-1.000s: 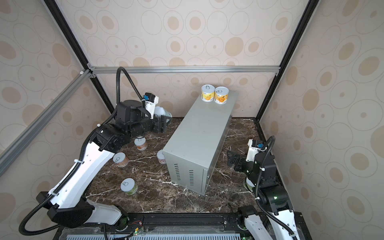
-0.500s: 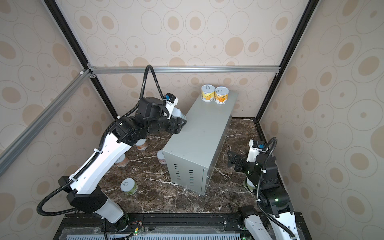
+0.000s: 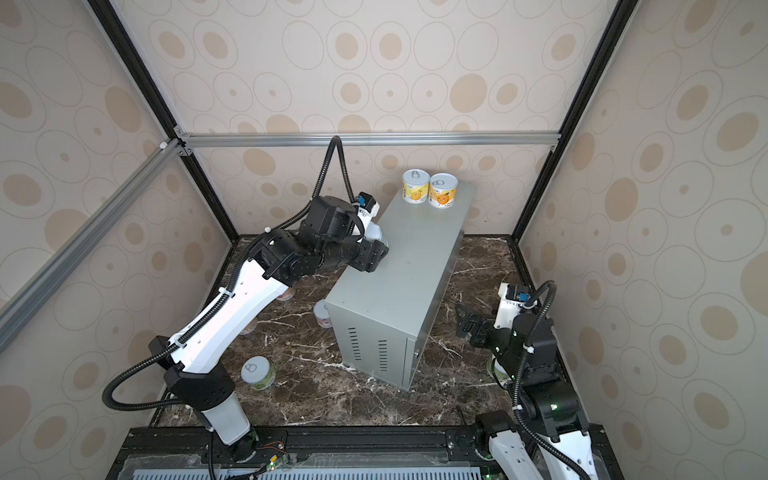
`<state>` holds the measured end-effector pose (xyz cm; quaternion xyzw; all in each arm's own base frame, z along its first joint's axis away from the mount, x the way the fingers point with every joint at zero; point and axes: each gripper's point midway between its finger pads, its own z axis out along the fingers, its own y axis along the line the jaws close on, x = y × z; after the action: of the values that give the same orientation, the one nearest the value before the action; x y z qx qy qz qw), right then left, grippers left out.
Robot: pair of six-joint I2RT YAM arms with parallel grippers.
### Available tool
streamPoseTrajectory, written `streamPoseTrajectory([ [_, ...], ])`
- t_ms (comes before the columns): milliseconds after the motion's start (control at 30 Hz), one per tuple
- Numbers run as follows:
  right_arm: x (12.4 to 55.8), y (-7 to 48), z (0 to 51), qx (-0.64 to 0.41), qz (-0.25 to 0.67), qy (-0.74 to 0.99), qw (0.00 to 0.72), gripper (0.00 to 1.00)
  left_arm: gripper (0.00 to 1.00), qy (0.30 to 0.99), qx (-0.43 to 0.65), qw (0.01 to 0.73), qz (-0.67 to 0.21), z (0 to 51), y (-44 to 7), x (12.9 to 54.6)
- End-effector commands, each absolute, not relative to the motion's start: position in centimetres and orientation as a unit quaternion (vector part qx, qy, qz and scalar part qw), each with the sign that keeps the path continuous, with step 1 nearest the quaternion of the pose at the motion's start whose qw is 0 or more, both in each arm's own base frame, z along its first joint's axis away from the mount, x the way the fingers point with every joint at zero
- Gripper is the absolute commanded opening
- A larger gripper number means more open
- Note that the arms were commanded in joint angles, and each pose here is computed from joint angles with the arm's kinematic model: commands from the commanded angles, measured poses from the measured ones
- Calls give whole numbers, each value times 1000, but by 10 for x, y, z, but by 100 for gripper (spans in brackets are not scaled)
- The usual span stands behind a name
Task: Place and organize the canned foods onto the counter
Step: 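Carry the pale blue can over the cabinet top toward the yellow cans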
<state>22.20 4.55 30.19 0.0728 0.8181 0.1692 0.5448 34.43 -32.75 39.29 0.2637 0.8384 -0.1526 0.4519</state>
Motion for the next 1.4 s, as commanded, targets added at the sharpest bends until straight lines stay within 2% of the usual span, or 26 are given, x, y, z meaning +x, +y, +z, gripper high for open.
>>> streamPoseTrajectory([
  [0, 221, 43, 303, 70, 159, 814, 554, 99, 70, 818, 272, 484, -151, 420, -333, 342],
  [100, 219, 42, 304, 70, 157, 813, 556, 99, 74, 816, 276, 484, -153, 420, -339, 342],
  [267, 216, 41, 306, 68, 155, 812, 558, 99, 89, 810, 284, 486, -163, 423, -344, 340],
  [433, 214, 40, 309, 68, 153, 813, 558, 99, 98, 804, 284, 496, -164, 432, -342, 338],
  [667, 210, 40, 315, 68, 154, 812, 559, 99, 99, 774, 284, 533, -191, 452, -333, 324],
  [1000, 207, 42, 318, 69, 164, 813, 554, 99, 99, 732, 291, 571, -232, 436, -325, 304],
  [1367, 207, 43, 319, 68, 167, 815, 551, 99, 99, 725, 260, 597, -224, 413, -323, 317],
])
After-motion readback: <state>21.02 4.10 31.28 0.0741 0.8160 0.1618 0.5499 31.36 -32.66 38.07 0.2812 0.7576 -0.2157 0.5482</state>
